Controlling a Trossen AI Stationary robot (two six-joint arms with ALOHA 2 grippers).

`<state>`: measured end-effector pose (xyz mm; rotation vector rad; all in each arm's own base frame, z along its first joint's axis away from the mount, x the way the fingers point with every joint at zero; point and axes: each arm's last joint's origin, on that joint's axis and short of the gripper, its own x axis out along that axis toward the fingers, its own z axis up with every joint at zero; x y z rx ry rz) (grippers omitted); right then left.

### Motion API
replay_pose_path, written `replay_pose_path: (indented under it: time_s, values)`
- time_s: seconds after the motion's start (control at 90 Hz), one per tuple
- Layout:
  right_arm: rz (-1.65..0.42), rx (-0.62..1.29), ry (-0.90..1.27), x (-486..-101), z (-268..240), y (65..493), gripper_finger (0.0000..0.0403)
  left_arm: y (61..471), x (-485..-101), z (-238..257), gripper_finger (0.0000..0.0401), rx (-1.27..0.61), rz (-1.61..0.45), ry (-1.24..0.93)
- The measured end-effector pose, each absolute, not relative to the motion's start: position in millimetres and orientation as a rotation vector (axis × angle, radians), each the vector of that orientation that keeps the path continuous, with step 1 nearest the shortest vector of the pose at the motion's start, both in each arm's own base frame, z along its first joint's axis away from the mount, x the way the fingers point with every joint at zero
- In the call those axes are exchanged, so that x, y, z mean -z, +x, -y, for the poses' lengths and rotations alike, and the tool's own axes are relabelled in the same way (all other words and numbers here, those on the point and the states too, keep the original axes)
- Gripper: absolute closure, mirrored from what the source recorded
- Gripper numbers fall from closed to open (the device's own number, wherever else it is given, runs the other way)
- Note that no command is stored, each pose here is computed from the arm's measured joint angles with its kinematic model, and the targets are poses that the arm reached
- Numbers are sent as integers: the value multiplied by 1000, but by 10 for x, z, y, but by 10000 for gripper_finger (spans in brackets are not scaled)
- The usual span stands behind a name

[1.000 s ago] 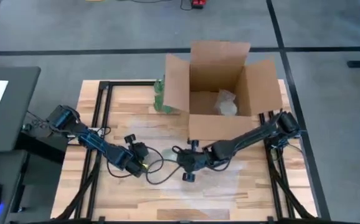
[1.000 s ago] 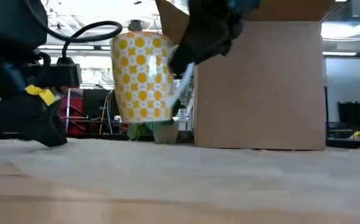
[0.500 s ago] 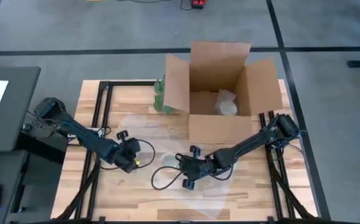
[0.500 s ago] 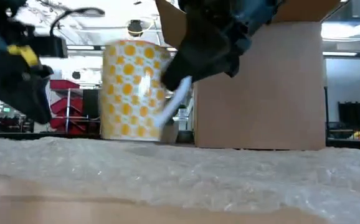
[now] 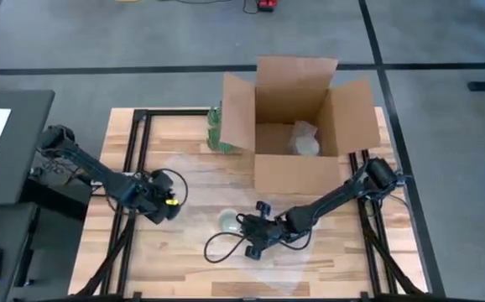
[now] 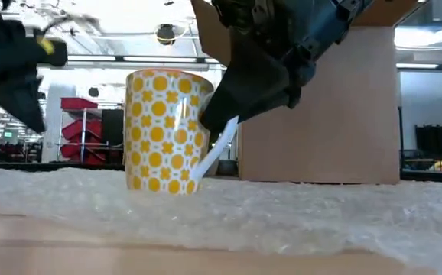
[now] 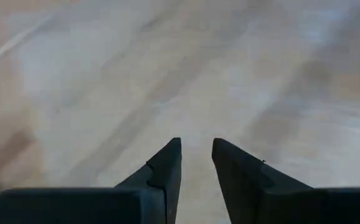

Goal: Wrap mug
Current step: Put the orange cup in the bubble wrap

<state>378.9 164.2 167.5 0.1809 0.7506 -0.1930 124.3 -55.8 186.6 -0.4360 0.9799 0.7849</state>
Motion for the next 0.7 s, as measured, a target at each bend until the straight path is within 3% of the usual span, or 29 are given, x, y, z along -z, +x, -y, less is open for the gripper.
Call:
replay_pose_path:
  time_s: [0.433,0.7]
  values:
    - [-775,173,203,-1666,-1648,3781,345,1280,-1705,272,207,-957,-1007,-488]
    - [-774,148,196,-1713,-1648,3771,313,1287,-1695,158,190,-986,-1056,-484]
